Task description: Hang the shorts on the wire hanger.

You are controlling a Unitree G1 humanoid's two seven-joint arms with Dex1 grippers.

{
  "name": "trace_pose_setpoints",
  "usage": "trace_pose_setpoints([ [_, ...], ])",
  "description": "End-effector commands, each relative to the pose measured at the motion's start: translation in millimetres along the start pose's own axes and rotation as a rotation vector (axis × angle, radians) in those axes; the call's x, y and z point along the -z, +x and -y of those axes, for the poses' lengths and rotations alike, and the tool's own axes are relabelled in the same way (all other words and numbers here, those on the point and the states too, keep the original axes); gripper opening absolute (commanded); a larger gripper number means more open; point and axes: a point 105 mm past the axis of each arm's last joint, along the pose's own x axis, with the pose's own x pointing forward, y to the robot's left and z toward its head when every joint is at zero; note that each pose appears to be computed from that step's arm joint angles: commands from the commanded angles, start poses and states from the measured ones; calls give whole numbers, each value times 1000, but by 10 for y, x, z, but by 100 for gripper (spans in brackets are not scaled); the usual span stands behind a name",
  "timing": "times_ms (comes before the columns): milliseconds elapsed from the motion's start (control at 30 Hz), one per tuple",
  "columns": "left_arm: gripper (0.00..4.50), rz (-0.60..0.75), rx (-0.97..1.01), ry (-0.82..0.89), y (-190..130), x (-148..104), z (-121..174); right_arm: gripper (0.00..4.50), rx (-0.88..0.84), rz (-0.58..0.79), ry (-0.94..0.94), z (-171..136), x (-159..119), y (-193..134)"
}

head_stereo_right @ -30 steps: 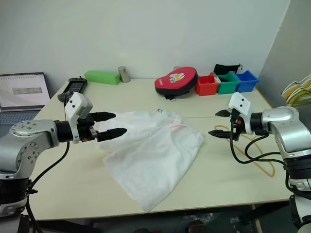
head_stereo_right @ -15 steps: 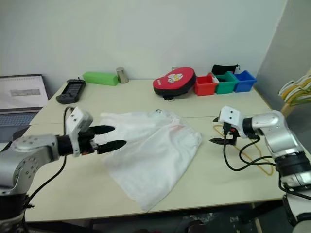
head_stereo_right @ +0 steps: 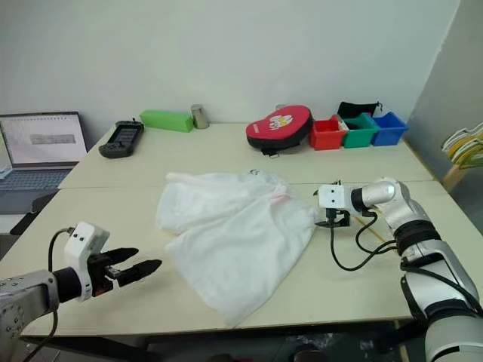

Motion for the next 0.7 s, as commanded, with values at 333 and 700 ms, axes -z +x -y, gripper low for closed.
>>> trace_pose_setpoints([
  [333, 450, -62, 528, 321, 231, -165, 1218, 446, -75, -116, -136, 73, 86, -87],
  [700, 450, -183, 612, 473, 569, 302, 1261, 446, -38, -131, -142, 160, -15, 102],
])
